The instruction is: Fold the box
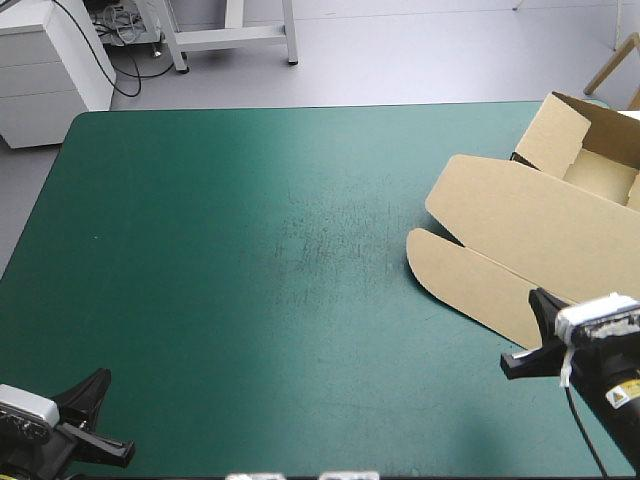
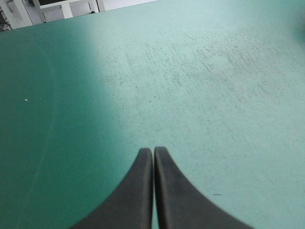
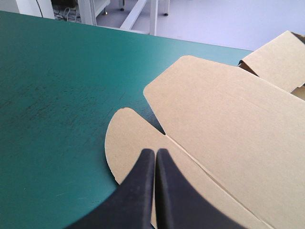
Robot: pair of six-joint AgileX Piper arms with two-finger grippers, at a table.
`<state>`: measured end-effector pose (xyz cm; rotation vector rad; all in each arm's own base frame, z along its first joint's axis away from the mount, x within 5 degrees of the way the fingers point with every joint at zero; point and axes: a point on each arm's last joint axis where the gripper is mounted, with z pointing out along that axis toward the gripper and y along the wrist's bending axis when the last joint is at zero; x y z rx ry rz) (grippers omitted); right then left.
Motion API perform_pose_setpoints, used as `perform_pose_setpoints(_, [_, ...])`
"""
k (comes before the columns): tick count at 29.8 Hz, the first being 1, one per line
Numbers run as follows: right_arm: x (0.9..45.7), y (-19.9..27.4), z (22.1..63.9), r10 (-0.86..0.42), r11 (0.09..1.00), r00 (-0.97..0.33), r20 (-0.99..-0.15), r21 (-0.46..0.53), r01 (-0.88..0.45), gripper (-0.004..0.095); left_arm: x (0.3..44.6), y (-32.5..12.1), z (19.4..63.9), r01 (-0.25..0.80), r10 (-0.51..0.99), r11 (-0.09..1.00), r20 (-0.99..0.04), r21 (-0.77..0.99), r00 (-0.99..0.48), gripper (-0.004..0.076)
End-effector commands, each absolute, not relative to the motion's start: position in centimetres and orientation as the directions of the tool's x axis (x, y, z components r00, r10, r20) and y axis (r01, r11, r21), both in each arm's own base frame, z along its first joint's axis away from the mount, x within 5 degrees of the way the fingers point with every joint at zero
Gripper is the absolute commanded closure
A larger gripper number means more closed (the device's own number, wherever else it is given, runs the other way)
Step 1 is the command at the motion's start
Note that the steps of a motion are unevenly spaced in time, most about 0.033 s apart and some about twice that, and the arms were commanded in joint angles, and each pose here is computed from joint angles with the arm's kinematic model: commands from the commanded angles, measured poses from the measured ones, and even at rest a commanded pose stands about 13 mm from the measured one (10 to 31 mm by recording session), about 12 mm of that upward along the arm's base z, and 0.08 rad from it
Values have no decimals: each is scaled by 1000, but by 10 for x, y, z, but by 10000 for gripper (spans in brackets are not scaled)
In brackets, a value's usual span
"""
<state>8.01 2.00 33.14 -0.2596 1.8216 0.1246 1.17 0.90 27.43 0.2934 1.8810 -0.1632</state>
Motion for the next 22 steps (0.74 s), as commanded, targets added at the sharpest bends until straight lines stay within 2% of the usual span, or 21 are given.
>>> perform_pose_setpoints(1, [63, 17, 332, -83, 978, -78, -994, -66, -197, 922, 9, 10, 287, 284, 96, 958, -977, 39, -190, 734])
perform_pose_setpoints(8, [37, 16, 321, -77, 979, 26, -997, -80, -186, 922, 9, 11, 287, 283, 100, 958, -977, 43, -189, 734])
perform_pose_setpoints(14, [32, 15, 315, -28, 983, 44, -999, -36, -178, 922, 9, 11, 287, 283, 100, 958, -977, 43, -189, 734])
perform_pose_setpoints(22, [32, 15, 308, -21, 983, -30, -999, -15, -183, 927, 9, 11, 287, 283, 100, 958, -977, 43, -189, 734])
